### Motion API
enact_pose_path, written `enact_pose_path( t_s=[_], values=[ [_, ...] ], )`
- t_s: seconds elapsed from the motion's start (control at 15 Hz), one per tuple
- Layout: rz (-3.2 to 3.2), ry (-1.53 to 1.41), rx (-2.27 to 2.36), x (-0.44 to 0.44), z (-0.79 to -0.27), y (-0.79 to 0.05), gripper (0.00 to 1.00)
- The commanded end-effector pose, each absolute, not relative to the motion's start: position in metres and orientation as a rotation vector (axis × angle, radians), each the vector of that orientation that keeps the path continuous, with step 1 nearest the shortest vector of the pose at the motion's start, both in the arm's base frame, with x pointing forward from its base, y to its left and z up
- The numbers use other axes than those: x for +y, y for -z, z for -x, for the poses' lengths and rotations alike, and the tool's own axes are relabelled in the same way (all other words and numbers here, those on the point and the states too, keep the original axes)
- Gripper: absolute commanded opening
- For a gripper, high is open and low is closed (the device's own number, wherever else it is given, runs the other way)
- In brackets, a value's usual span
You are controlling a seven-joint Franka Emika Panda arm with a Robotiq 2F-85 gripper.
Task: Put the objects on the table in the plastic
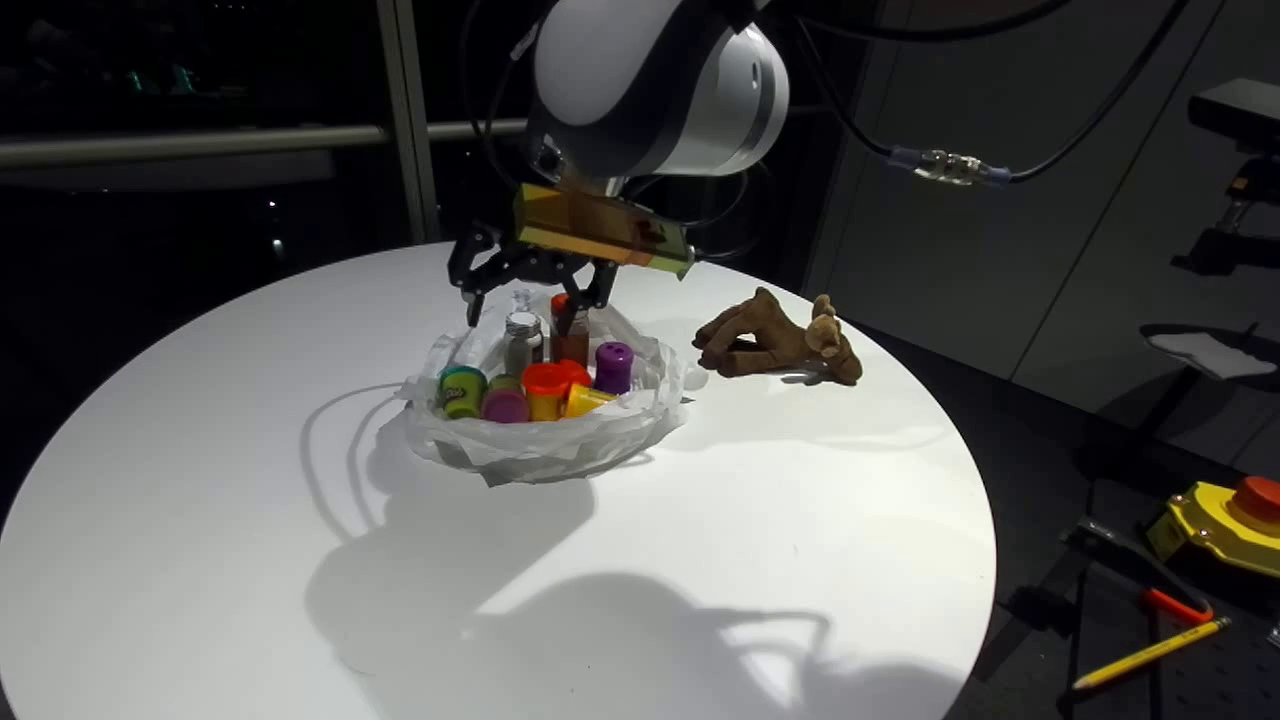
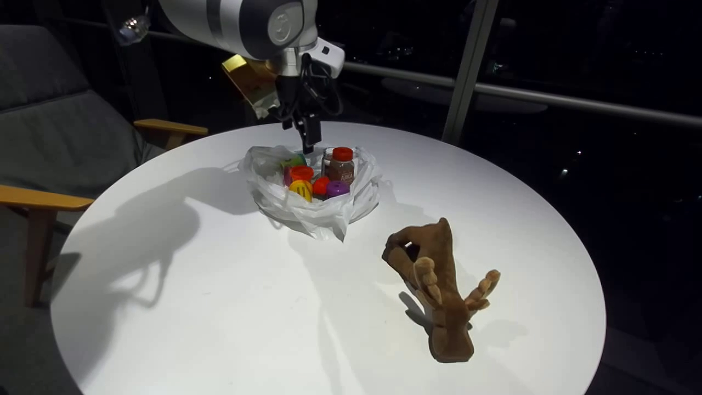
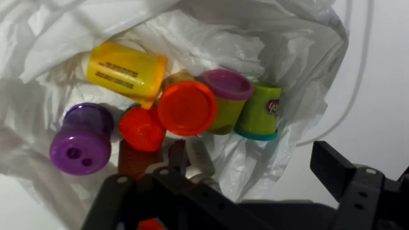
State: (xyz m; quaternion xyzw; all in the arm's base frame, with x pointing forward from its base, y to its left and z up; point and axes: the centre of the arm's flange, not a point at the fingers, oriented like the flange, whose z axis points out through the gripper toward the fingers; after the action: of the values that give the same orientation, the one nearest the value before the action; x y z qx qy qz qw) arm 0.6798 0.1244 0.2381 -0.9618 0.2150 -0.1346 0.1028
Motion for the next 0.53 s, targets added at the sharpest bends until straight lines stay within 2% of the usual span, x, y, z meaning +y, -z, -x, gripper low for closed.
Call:
enact_pose_path(
  t_s=[0.0, 0.47],
  values=[
    [2.852, 0.4, 0.754, 0.07, -0.645, -0.277, 0.99],
    [2.749, 0.287, 1.32, -0.075, -0.6, -0.284, 1.0]
  ],
)
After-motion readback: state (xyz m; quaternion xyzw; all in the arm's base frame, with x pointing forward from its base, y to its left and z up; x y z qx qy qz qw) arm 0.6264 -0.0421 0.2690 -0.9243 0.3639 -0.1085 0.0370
